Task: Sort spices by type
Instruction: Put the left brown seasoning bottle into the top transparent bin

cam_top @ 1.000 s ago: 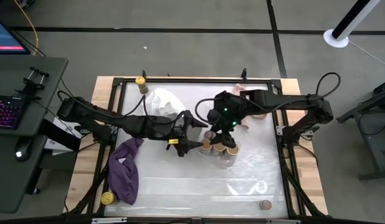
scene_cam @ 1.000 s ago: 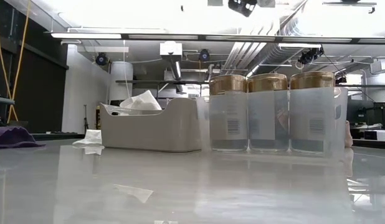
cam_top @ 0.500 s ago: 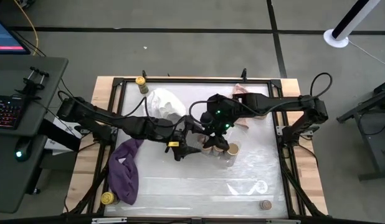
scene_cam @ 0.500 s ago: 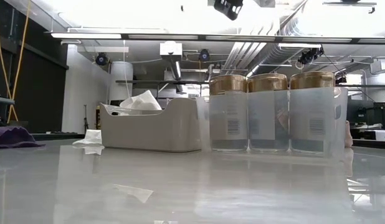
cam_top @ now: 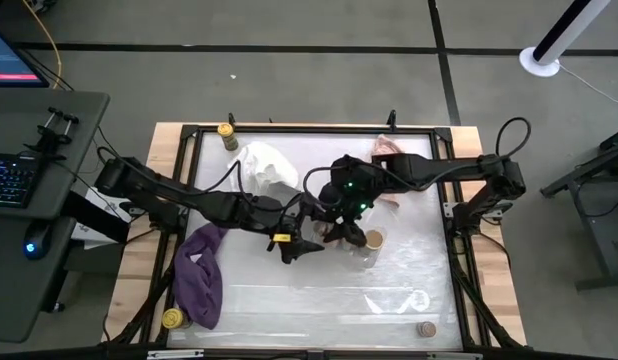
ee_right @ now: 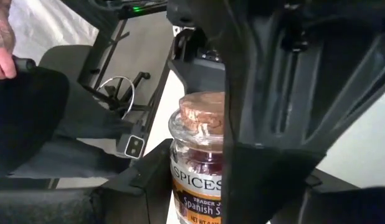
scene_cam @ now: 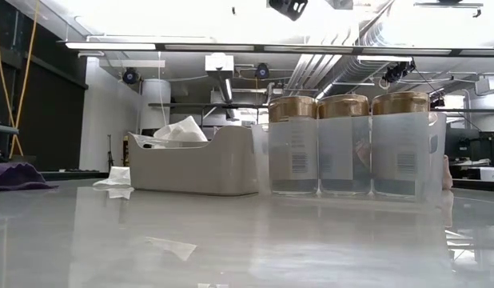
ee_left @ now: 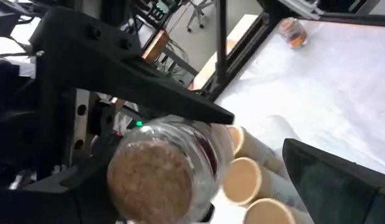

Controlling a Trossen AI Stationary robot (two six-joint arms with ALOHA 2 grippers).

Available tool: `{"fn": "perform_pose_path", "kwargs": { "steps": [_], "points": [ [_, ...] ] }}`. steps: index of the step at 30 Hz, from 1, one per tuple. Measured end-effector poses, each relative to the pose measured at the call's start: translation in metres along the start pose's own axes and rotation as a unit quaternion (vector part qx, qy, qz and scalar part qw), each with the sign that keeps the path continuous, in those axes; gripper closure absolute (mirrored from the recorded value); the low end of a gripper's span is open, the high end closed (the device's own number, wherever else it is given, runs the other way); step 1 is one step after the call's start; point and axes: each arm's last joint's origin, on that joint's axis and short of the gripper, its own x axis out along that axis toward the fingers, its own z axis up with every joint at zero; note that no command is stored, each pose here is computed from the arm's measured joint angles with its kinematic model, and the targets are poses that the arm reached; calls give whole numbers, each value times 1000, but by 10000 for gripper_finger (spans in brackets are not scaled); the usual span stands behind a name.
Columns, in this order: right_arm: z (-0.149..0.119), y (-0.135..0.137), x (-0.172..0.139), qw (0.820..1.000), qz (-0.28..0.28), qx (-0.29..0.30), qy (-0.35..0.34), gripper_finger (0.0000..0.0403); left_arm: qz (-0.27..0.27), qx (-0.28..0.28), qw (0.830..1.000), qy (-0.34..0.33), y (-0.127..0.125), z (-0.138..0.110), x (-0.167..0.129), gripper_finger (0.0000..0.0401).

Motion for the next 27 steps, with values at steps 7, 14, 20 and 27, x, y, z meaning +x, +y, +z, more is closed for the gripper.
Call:
{"fn": "perform_pose_path", "kwargs": {
  "steps": [7,14,20,27],
  "points": [
    [0,-1,1,1000,0,4,1,219,-2,6,1000,-1,-2,3,-1,37],
    [-1,-1,2,1000,-1,6,5,219,1,2,1000,-3,-2,3,-1,126],
    [-2,-1,2,1000,-1,7,10,219,3,4,1000,-2,-1,3,-1,231],
    [-2,-1,2,1000,-2,23,11,219,2,4,1000,-2,-1,3,-1,250]
  ]
}}
